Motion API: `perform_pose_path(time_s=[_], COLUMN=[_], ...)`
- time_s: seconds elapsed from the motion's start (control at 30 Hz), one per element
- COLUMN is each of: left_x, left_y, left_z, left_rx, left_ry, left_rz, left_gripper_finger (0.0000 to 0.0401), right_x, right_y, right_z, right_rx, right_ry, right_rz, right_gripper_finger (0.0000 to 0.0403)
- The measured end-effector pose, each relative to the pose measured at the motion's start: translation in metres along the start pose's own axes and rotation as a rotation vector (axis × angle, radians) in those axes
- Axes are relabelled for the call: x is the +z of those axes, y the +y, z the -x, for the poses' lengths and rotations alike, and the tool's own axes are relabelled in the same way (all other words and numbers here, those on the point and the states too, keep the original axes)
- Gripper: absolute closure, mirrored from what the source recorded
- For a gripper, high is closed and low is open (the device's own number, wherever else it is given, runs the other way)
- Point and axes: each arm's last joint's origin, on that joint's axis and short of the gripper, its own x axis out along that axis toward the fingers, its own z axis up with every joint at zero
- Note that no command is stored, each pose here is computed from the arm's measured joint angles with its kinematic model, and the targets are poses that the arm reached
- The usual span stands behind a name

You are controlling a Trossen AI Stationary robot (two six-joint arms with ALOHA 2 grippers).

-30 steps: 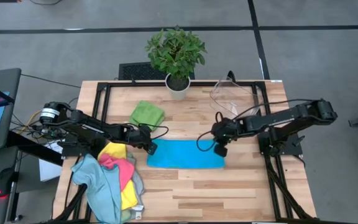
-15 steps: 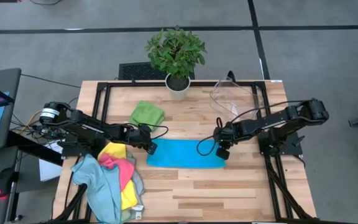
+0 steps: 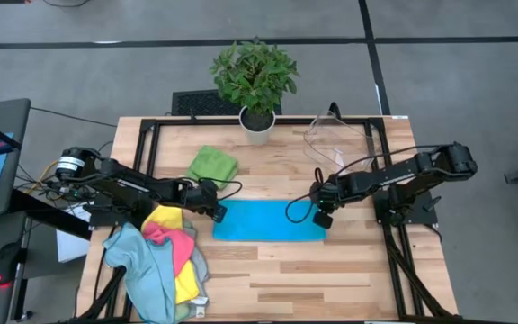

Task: Fold microfiber towels
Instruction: Fold the blue microfiber towel

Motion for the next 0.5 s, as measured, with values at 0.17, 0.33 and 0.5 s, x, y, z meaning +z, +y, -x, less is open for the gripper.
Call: perform_pose_path(time_s=[0.17, 0.33, 0.5], left_x=[0.002, 0.006, 0.013], left_y=[-0.006, -0.006, 0.001], left_z=[0.0, 0.011, 0.04], left_rx=[-0.079, -0.112, -0.093], left_ry=[0.007, 0.008, -0.048], left_rz=[-0.066, -0.078, -0.029], left_gripper_finger=[0.0379, 0.0313, 0.0262], right_x=[0.0, 0.0, 0.0], right_y=[0.0, 0.0, 0.0], right_z=[0.0, 0.0, 0.0], right_rx=[0.001, 0.001, 0.002], right_ry=[-0.003, -0.003, -0.002], right_rz=[0.0, 0.0, 0.0], right_gripper_finger=[0.0384, 0.0374, 0.0366])
